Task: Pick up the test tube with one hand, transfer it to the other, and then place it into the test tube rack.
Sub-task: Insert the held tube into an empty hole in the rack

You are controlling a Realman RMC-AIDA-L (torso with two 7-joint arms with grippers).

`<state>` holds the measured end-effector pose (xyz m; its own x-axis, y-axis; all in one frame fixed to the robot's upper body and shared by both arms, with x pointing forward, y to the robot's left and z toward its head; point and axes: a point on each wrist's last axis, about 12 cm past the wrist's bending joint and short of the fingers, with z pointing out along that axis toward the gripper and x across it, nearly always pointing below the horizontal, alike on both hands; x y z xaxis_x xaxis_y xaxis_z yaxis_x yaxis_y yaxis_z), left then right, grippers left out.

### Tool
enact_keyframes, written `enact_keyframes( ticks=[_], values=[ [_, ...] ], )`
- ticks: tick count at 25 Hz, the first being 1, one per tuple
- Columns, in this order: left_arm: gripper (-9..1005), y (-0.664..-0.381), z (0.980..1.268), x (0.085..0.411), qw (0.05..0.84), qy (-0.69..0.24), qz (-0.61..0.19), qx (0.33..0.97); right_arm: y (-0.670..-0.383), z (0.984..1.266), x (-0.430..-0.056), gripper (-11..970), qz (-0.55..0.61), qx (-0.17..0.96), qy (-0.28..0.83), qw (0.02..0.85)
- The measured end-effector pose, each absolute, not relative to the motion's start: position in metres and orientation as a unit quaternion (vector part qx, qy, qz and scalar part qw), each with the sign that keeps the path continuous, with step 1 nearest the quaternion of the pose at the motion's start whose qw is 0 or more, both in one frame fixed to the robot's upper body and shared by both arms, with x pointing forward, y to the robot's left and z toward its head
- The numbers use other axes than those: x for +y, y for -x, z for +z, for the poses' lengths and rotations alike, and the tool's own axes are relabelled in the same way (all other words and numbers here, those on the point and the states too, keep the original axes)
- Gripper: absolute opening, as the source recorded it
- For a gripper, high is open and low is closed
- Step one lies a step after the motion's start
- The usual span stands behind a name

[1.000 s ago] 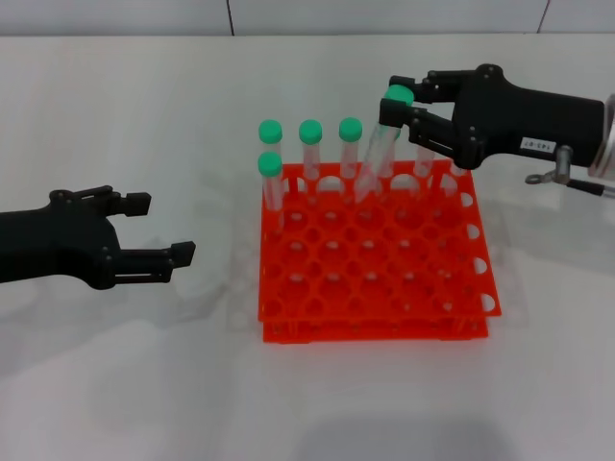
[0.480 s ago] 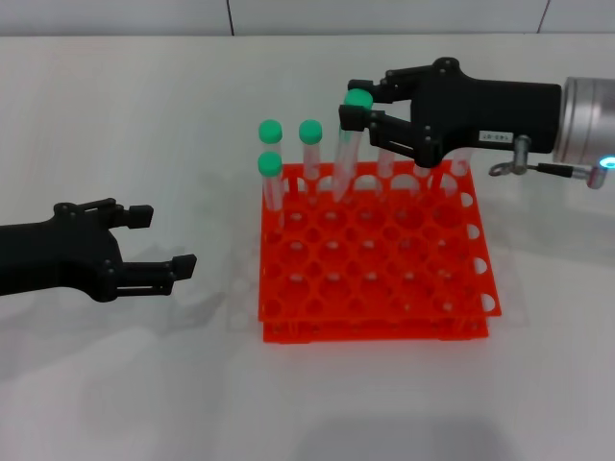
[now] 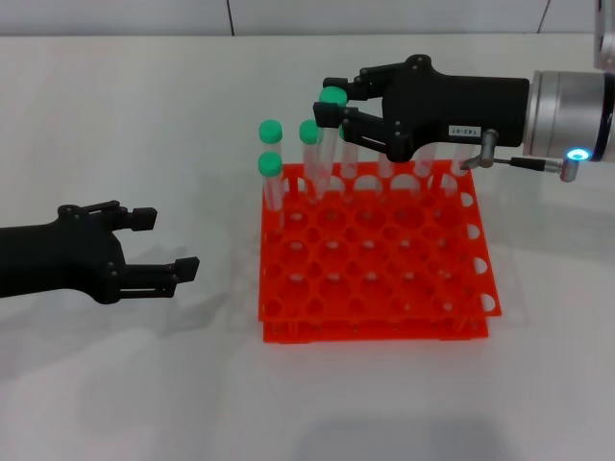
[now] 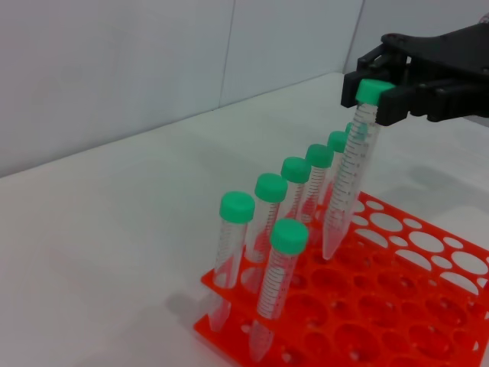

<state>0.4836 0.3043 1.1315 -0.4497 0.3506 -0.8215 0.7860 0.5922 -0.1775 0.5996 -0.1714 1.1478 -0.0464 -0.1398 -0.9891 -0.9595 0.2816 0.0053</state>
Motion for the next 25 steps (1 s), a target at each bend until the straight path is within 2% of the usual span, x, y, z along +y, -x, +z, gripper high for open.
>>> enact_keyframes(
  ticks=[25],
  values=[
    [894,-0.483,1.1239,0.3056,0.383,-0.35,-0.284,0.806,-0.6026,1.1399,-0.1608,326,0.373,0.622,0.459,0.513]
  ],
)
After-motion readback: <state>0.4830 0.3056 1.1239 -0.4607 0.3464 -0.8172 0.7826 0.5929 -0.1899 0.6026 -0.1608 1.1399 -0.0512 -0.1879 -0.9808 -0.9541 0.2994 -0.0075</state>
